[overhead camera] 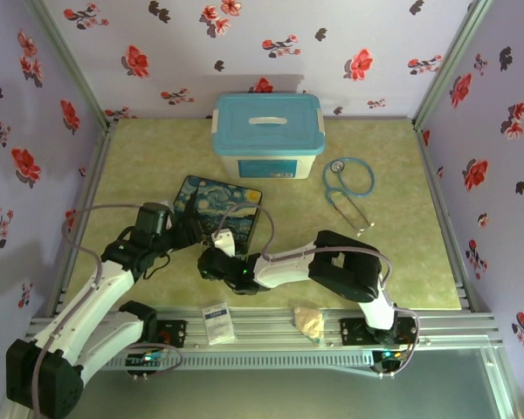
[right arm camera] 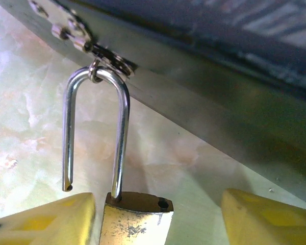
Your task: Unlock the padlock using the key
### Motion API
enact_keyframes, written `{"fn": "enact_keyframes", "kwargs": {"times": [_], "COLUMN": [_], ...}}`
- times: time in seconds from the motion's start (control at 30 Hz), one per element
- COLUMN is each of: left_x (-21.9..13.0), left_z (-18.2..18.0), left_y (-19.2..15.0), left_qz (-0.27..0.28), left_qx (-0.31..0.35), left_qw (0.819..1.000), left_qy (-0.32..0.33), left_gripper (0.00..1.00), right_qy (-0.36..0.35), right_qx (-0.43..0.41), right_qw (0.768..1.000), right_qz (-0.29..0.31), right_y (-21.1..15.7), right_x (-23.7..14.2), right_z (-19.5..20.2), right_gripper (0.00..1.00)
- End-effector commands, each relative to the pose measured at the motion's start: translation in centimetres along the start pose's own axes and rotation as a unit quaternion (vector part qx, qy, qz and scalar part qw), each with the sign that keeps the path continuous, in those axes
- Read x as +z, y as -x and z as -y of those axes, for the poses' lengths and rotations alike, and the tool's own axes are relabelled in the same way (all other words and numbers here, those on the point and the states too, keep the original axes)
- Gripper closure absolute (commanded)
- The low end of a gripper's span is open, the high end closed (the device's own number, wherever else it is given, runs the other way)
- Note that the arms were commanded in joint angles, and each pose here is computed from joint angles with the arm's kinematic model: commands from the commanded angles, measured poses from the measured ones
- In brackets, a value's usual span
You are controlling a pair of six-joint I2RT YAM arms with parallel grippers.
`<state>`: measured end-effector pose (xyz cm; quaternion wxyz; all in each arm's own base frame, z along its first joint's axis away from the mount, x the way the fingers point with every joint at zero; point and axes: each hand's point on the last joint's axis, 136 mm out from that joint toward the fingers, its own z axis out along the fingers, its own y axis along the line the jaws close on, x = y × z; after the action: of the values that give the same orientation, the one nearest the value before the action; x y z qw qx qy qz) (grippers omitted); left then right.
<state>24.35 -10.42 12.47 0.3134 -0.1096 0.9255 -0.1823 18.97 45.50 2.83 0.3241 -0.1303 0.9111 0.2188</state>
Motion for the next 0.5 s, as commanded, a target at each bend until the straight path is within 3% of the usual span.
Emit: {"fn": "enact_keyframes", "kwargs": {"times": [0.0,0.3,0.47], "left_x": [0.1,-0.1,-0.4], "left_z": [0.1,0.2,0.2], "left_y": [0.0,0.2,0.7], "left_qz": [0.004,0.008,0.016], "left_qx": [0.006,0.010,0.014], "left_qw": [1.000,1.000,1.000], "left_qy": [-0.011,-0.011,-0.006], "left_gripper": [0.24,0.23,0.22], "right_qy": [-0.010,-0.011,-0.014], "right_qx": [0.003,0.019,0.025], "right_qw": [1.000,1.000,1.000], "right_qz": [-0.015,-0.010,-0.007], "right_y": [-1.1,-1.7,-2.0], "right_x": [1.1,1.3,0.8], "right_z": [0.4,1.5,2.3], "right_gripper": [0.43,0.65,0.68]}}
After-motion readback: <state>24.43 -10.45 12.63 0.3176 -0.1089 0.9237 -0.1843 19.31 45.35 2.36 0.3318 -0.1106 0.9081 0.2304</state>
